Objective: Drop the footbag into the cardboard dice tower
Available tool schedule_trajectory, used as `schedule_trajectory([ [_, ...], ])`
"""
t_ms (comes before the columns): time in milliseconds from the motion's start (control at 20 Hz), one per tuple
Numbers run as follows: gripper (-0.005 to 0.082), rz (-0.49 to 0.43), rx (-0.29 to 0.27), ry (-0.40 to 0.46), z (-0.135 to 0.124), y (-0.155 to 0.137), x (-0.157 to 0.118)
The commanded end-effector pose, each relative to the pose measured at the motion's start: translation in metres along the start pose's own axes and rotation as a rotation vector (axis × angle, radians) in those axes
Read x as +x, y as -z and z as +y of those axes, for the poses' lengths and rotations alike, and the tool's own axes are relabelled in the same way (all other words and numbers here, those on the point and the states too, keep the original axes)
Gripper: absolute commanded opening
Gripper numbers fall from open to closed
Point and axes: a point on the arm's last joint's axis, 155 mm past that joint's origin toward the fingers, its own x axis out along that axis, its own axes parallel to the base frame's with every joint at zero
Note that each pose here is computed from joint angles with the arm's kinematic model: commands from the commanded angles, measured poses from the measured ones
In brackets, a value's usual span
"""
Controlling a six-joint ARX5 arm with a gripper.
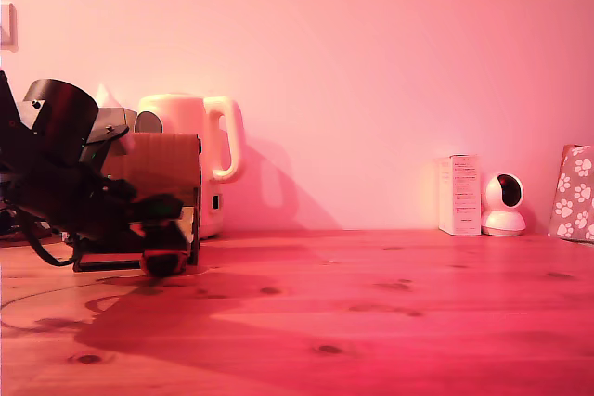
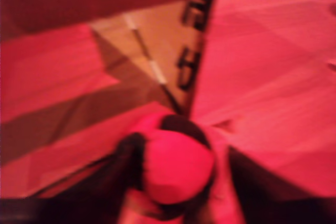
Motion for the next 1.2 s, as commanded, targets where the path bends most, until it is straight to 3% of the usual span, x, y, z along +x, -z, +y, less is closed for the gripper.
schedule_trajectory([
  [0,0.0191,0.03,0.006,-0.014,0.005,0.013,0.005],
  [200,0.0073,0.029,0.01,-0.015,0.005,0.013,0.005],
  [750,0.0071,0.119,-0.014,0.0,-0.006,-0.004,-0.029],
  [1050,0.0072,0.245,-0.121,0.043,-0.024,0.001,-0.065],
  [1150,0.0072,0.248,-0.122,0.047,-0.028,-0.008,-0.079],
])
